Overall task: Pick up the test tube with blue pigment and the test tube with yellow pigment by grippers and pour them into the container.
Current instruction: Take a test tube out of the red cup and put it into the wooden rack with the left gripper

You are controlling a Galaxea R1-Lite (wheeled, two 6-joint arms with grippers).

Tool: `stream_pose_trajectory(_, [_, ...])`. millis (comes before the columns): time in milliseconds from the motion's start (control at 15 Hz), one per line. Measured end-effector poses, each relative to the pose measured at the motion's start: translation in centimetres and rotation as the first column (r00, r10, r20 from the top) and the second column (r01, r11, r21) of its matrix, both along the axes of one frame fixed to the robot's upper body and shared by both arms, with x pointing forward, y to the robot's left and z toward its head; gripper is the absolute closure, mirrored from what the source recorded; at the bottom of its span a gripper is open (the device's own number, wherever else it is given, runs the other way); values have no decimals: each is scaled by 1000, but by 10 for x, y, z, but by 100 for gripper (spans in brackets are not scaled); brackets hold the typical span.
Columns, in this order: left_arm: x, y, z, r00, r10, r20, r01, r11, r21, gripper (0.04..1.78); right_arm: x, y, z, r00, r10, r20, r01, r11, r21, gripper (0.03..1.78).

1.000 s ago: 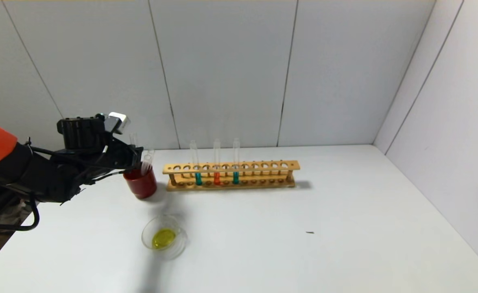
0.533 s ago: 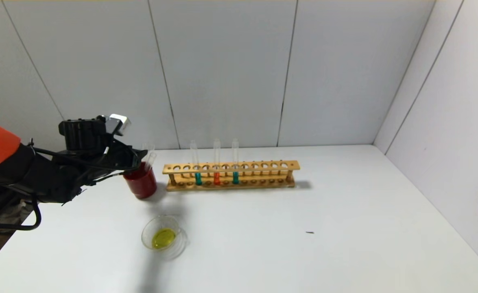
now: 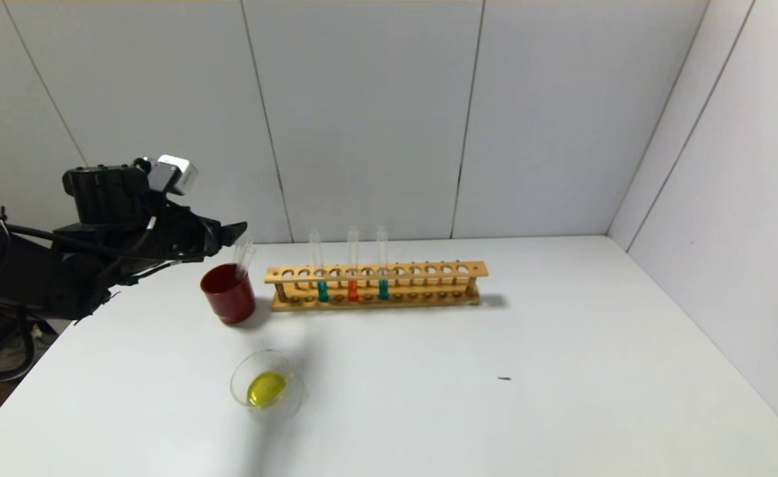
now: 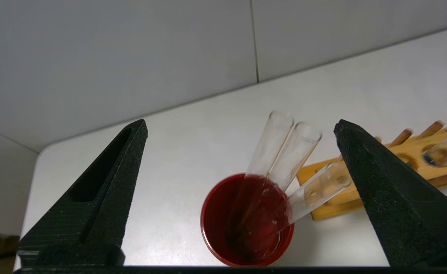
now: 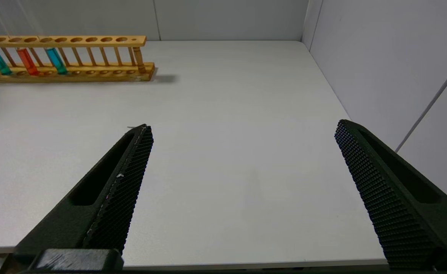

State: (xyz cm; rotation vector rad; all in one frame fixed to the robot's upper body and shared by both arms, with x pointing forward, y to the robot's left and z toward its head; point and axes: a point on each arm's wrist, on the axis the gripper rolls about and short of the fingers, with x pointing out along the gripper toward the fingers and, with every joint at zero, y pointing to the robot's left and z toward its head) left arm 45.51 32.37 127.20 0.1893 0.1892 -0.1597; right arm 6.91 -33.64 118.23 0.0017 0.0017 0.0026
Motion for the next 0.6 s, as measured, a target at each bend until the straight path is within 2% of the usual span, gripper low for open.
stream_pose_trajectory(267, [-23,-32,36,991,-94,91,94,996,-1,7,0,0,0,1000,0,0,0,1000,0,6])
stream_pose_trajectory(600, [-42,-78,43,969,-231,87,232,973,-6,7,0,0,0,1000,0,0,0,1000,0,6])
